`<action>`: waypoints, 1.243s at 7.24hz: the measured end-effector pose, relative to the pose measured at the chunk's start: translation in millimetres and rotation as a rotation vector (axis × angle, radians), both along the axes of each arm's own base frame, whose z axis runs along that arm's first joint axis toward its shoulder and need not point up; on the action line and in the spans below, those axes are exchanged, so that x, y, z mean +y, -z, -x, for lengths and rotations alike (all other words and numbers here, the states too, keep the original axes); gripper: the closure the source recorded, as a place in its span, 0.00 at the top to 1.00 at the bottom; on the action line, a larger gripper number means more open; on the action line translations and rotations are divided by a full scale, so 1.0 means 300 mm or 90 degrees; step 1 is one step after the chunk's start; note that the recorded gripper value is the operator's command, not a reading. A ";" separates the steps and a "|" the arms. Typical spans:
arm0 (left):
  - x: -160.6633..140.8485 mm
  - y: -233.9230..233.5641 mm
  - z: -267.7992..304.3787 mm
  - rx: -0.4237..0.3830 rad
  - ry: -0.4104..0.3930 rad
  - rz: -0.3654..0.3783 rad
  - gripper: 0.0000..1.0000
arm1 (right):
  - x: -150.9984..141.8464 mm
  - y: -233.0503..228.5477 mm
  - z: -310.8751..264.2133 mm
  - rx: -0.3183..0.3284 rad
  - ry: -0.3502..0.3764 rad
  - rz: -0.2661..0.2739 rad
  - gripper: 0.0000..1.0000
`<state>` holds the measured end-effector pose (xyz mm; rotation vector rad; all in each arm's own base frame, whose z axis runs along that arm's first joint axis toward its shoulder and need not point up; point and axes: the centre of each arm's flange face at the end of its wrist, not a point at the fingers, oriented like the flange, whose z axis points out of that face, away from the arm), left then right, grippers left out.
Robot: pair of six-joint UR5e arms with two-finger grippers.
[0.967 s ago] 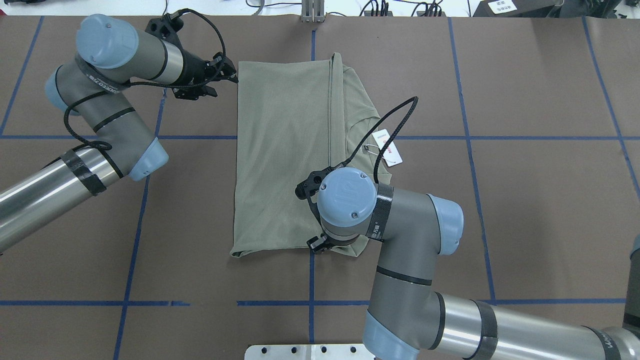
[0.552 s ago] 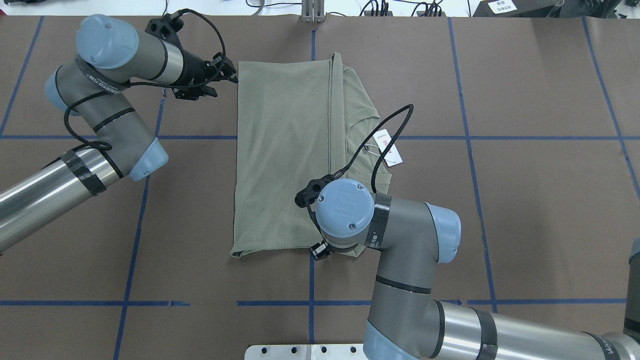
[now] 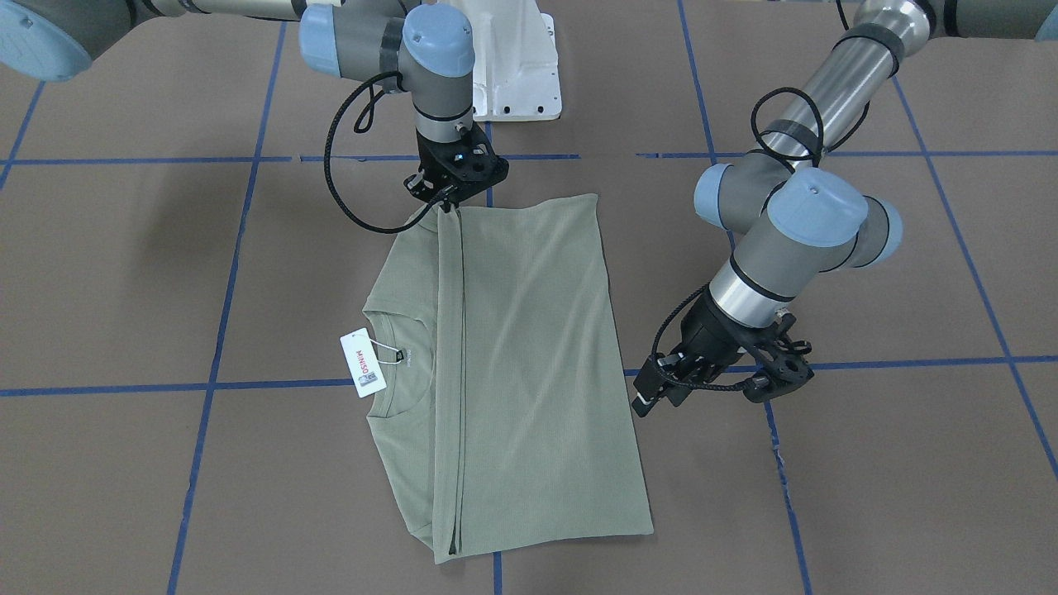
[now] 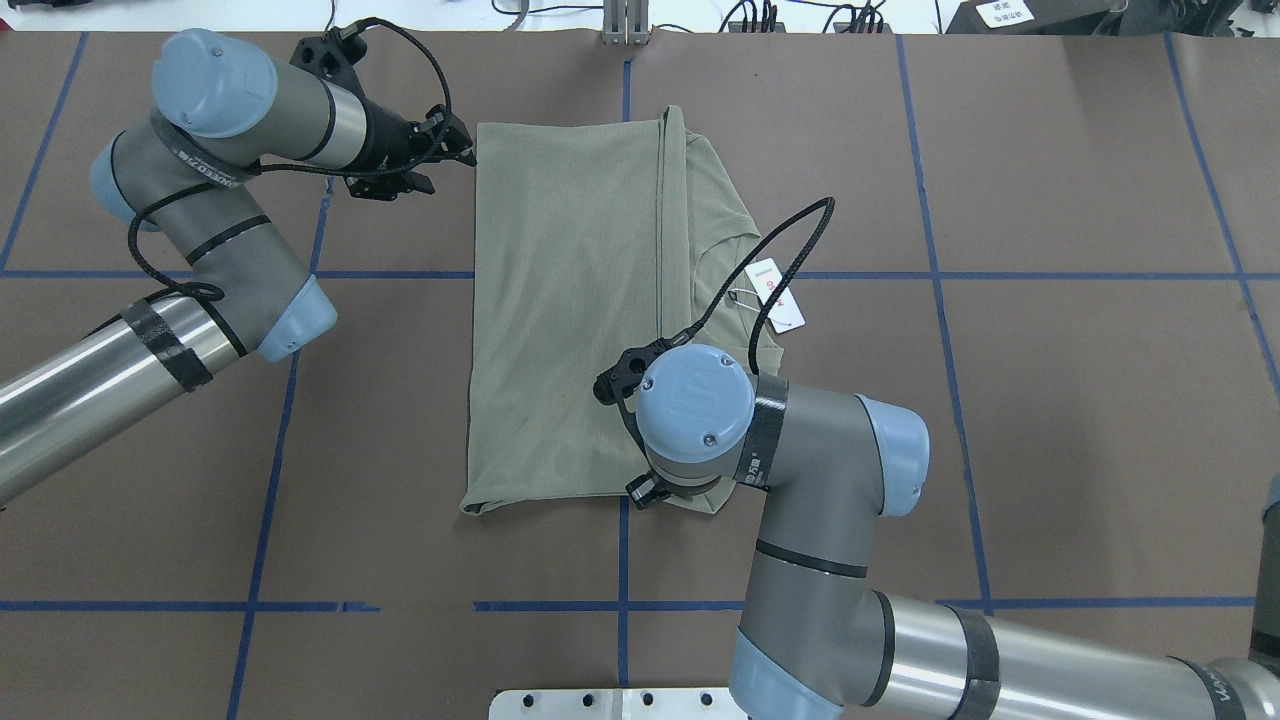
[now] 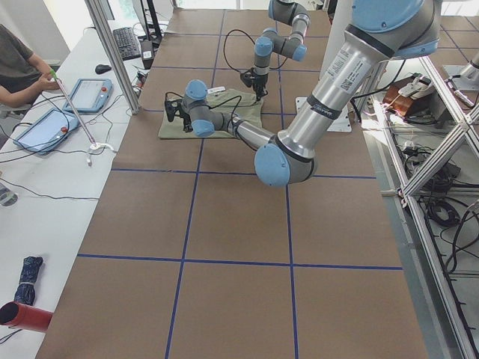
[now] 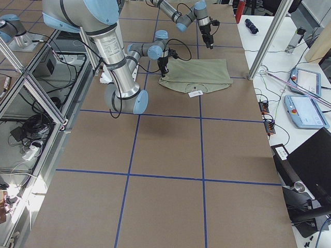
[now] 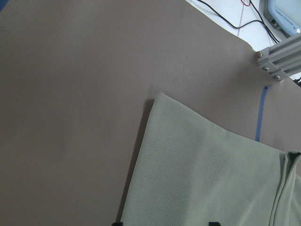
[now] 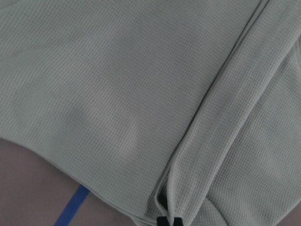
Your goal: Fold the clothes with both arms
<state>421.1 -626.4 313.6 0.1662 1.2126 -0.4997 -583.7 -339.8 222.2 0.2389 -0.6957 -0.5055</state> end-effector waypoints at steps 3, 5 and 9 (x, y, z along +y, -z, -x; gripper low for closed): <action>0.003 0.001 -0.005 0.002 0.001 0.004 0.68 | 0.072 -0.076 -0.149 0.009 -0.011 -0.003 0.31; 0.006 0.004 -0.010 0.009 0.004 0.015 0.68 | 0.179 -0.138 -0.128 0.040 -0.017 -0.031 1.00; 0.008 0.006 -0.013 0.010 0.005 0.018 0.68 | 0.114 -0.147 -0.144 0.046 -0.050 -0.037 1.00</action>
